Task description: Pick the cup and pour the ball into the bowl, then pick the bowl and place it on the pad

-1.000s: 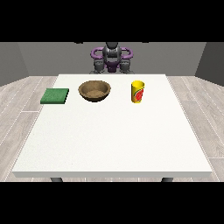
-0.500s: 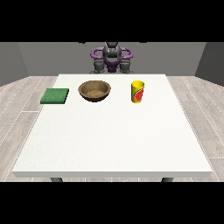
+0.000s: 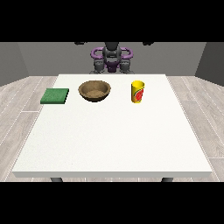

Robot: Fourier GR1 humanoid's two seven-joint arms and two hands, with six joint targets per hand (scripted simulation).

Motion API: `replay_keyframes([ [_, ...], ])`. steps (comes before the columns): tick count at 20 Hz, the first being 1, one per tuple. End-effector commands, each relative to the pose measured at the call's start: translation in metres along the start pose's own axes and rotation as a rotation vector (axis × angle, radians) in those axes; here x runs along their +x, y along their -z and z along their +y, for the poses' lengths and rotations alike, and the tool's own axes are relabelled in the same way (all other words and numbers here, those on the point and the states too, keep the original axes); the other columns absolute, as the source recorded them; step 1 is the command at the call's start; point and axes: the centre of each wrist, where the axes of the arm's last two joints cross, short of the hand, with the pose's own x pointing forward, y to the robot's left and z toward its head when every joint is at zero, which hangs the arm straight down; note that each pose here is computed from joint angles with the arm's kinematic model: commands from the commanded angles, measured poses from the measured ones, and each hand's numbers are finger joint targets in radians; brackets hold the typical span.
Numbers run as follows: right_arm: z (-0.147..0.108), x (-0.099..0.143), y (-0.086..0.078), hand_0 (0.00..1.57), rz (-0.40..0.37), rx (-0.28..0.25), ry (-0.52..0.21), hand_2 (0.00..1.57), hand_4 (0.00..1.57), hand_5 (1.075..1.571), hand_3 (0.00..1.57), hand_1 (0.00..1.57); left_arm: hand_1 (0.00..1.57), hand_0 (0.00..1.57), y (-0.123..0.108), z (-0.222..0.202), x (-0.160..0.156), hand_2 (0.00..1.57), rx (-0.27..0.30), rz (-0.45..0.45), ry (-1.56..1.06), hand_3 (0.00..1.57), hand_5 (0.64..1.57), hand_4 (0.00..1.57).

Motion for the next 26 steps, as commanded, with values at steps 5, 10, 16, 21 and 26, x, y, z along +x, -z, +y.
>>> replay_keyframes([
  [5, -0.015, 0.045, 0.018, 0.00, -0.233, 0.098, 0.005, 0.00, 0.00, 1.569, 0.00, 0.00, 0.00, 0.00, 0.037, 0.027, 0.004, 0.00, 0.057, -0.248, 0.186, 0.00, 1.456, 0.00],
  [10, -0.034, 0.033, -0.005, 0.00, -0.206, 0.094, 0.003, 0.00, 0.00, 1.569, 0.00, 0.00, 0.00, 0.00, 0.014, 0.076, -0.043, 0.00, 0.107, -0.187, 0.187, 0.00, 1.435, 0.00],
  [16, -0.058, 0.040, 0.003, 0.00, -0.206, 0.041, -0.005, 0.00, 0.00, 1.567, 0.00, 0.00, 0.00, 0.00, 0.010, 0.076, -0.093, 0.00, 0.107, -0.117, 0.167, 0.00, 1.400, 0.00],
  [21, -0.058, 0.062, 0.002, 0.00, -0.201, 0.072, -0.026, 0.00, 0.00, 1.569, 0.00, 0.00, 0.00, 0.00, 0.011, 0.087, -0.124, 0.00, 0.124, -0.141, 0.199, 0.00, 1.417, 0.00],
  [26, -0.070, 0.049, -0.022, 0.00, -0.249, 0.112, 0.016, 0.00, 0.00, 1.567, 0.00, 0.00, 0.00, 0.00, 0.001, 0.105, -0.140, 0.00, 0.202, -0.136, 0.164, 0.00, 1.443, 0.00],
])
